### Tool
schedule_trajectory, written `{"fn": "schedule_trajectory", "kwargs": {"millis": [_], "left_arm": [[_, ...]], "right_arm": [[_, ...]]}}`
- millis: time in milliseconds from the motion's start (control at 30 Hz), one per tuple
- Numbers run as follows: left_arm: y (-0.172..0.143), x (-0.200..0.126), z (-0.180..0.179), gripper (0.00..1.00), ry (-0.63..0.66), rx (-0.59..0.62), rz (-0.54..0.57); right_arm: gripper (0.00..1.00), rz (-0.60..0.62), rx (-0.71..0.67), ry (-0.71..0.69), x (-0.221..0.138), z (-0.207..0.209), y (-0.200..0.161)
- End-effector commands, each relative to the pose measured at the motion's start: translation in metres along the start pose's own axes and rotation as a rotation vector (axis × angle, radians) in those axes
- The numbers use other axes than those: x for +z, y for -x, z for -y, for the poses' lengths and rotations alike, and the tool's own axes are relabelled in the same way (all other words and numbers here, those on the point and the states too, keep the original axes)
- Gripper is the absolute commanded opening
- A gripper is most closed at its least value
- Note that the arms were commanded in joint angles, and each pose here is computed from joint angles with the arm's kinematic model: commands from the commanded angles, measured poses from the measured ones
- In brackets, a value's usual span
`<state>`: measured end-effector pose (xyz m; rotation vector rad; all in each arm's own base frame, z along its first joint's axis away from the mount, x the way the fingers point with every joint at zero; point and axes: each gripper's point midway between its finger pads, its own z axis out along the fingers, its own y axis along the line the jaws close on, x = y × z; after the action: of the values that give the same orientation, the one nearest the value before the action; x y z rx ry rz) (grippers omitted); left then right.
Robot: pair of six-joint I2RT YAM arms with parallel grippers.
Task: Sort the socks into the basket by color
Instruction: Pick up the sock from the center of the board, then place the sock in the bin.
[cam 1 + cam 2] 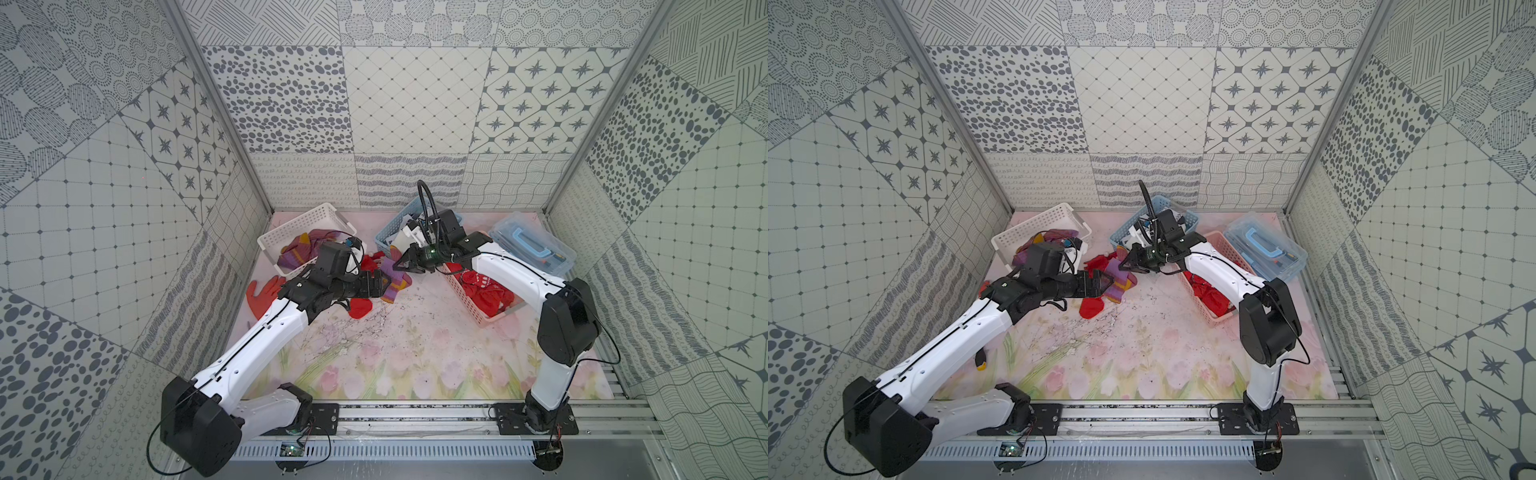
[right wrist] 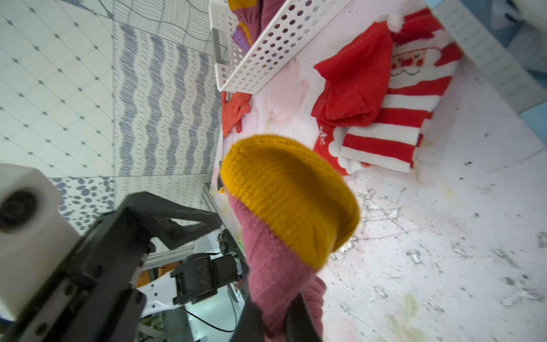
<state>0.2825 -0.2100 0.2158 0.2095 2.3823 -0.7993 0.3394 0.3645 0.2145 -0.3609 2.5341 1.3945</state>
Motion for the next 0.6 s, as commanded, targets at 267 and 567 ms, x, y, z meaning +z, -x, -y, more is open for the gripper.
{"fn": "schedule_trajectory", "kwargs": {"millis": [267,567], "left_arm": [[0.020,0.023,0.032,0.94,-0.072,0.104,0.096],[0.043,0.024,0.031,0.80,-0.028,0.137,0.192]], "right_arm": [[0.00,0.045,0.018,0.262,-0.018,-0.058,0.017],[0.00,0.017,0.040,0.323,-0.019,-0.066,0.008]]}}
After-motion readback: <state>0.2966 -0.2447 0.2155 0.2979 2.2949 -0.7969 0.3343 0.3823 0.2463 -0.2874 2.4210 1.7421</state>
